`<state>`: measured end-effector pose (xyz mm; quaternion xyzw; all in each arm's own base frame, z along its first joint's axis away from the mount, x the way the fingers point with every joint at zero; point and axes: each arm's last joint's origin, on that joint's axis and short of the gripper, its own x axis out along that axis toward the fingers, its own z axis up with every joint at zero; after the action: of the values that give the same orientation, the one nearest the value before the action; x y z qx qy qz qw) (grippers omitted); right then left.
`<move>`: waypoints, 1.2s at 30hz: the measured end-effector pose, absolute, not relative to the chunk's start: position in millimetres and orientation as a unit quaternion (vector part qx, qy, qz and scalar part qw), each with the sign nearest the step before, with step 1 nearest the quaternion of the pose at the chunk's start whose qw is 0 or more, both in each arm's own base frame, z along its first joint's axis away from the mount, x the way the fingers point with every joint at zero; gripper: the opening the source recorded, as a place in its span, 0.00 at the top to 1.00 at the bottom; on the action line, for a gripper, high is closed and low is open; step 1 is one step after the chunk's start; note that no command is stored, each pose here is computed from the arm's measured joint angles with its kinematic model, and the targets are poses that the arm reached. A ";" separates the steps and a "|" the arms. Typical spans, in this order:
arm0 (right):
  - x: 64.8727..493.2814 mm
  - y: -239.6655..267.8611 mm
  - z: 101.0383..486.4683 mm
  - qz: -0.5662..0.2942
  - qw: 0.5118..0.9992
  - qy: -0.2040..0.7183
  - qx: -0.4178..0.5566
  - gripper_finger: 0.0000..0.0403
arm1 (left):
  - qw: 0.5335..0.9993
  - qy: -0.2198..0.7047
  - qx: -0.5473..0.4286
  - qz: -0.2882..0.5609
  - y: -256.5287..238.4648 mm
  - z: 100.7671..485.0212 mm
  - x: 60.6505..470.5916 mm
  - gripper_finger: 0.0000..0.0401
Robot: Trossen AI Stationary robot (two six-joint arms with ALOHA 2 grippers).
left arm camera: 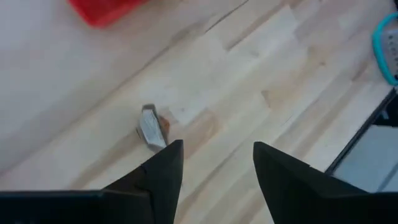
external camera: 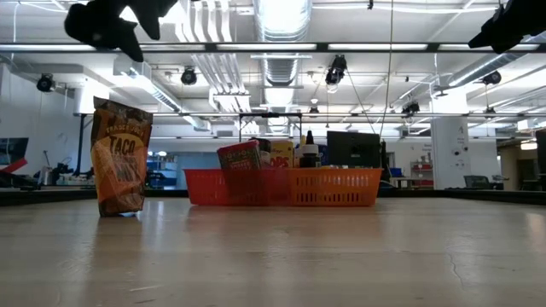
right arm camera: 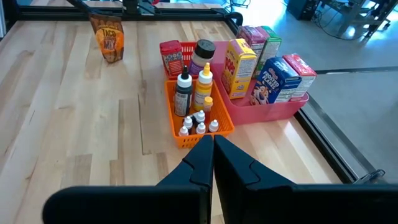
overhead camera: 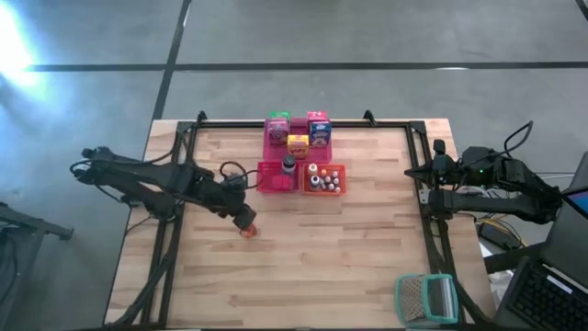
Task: Pick & Place Kitchen Items
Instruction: Put the orange seasoning pack into the red bin
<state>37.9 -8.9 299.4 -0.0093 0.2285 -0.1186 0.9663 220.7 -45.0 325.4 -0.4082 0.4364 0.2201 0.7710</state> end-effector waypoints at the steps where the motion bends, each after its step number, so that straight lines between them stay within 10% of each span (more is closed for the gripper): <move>1: 38.0 -8.9 299.4 -0.118 0.966 0.229 -0.009 0.98 | 0.764 0.437 -0.418 0.226 -45.4 324.2 221.6 0.50; 36: 37.9 -8.9 299.4 -0.119 0.966 0.229 -0.009 0.98 | 0.666 0.543 -0.386 0.335 -53.1 266.4 255.6 0.50</move>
<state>37.9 -8.9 299.4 -0.0093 0.2285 -0.1185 0.9662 255.6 -53.1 266.4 -0.3858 0.5427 0.3354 0.6664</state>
